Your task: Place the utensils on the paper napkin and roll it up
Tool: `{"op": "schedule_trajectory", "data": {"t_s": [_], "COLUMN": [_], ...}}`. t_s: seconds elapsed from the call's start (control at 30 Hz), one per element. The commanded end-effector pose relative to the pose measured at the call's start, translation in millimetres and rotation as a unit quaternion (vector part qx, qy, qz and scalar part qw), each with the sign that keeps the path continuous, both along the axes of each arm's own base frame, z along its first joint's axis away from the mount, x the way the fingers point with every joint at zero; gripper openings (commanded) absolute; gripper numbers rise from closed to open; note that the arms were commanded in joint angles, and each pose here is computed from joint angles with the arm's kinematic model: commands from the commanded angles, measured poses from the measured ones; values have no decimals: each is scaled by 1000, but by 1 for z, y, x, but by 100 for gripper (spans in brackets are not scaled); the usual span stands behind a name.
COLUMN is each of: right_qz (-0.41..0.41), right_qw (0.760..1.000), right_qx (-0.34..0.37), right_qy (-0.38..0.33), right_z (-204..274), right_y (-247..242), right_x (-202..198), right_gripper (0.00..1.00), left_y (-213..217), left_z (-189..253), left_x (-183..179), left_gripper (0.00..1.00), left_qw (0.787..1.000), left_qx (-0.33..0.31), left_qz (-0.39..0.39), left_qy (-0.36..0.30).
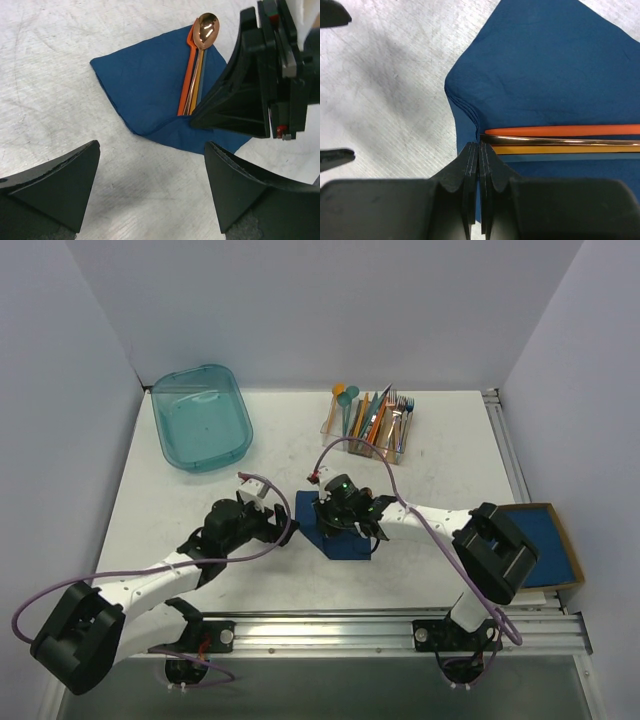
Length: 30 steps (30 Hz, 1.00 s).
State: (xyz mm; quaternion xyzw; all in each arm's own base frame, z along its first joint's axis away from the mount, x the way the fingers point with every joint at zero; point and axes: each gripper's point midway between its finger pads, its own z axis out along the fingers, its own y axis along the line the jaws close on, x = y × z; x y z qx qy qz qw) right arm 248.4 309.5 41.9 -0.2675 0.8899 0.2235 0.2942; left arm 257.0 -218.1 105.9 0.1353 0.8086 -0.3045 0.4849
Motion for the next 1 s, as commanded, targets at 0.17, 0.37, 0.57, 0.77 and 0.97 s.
{"op": "schedule_trajectory", "data": {"t_s": [0.17,0.37,0.57,0.77,0.97], "right_qz": [-4,-11,-15,-19,-22], "right_qw": [1000,1000,999,999,999], "right_qx": [18,22,28,30,29], "right_qy": [13,11,10,11,8], "right_z": [-10,-11,-10,-10,-11], "right_y": [-1,-5,-7,-8,-8], "right_x": [4,7,11,15,18], "right_gripper": [1,2,2,2,2], "left_y": [-29,-45,-59,-66,-68], "left_z": [16,8,-8,-21,-27], "left_x": [-5,-13,-10,-2,3], "left_gripper": [97,95,91,87,83], "left_qw": [993,987,987,984,983], "left_qx": [7,30,58,90,105], "left_qz": [-90,-137,-133,-135,-132], "left_qy": [-80,-83,-75,-74,-73]}}
